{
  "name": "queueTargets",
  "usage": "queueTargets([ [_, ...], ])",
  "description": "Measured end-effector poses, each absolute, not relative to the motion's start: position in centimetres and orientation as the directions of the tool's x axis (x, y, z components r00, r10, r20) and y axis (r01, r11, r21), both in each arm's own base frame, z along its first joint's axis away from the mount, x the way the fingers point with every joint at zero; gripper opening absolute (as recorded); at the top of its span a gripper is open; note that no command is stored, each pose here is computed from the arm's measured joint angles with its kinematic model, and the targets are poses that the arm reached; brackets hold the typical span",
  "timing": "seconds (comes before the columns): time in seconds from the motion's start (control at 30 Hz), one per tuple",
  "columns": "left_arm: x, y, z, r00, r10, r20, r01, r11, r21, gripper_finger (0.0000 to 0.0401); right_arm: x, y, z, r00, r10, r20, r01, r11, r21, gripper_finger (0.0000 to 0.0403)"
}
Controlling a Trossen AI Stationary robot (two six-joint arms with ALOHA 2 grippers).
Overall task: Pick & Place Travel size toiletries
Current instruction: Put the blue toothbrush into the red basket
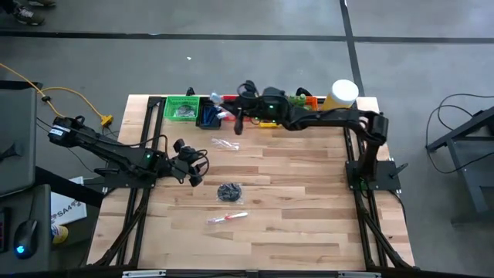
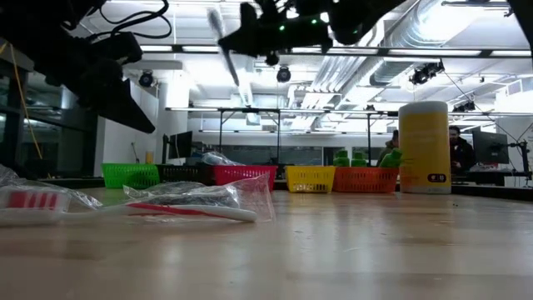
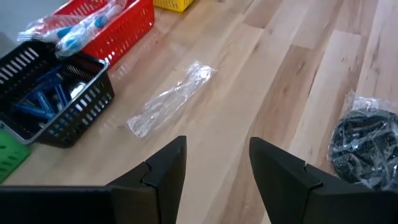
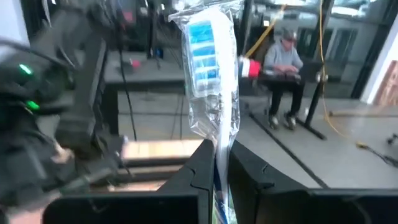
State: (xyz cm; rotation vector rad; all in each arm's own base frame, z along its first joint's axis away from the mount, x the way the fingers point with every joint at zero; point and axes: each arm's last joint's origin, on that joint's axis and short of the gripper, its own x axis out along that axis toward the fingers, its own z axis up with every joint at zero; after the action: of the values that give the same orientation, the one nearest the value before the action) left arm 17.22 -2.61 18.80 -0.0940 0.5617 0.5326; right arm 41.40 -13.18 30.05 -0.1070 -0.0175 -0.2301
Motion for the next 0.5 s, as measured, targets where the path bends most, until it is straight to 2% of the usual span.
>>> queueTargets([
  [0.17,17.2,-2.5,18.9,0.698,0.513,-0.499,-0.550,0.831,0.085,0.0175,41.6,-14.0,29.0,0.967,-0.252,-0.029,0.248,0.964,-0.092,0.0019],
  [0.33,17.2,-2.3,19.0,0.682,0.562,-0.468,-0.586,0.803,0.111,0.0175,39.1,-14.7,27.7,0.944,-0.323,-0.065,0.320,0.946,-0.046,0.0019],
  [0.43,17.2,-2.2,19.2,0.671,0.595,-0.441,-0.603,0.785,0.141,0.0175,36.6,-14.5,26.4,0.932,-0.362,-0.029,0.362,0.932,-0.019,0.0019],
  [0.5,17.5,-2.1,19.6,0.686,0.605,-0.404,-0.597,0.786,0.162,0.0175,35.2,-14.3,25.5,0.937,-0.346,0.043,0.345,0.938,0.020,0.0019],
])
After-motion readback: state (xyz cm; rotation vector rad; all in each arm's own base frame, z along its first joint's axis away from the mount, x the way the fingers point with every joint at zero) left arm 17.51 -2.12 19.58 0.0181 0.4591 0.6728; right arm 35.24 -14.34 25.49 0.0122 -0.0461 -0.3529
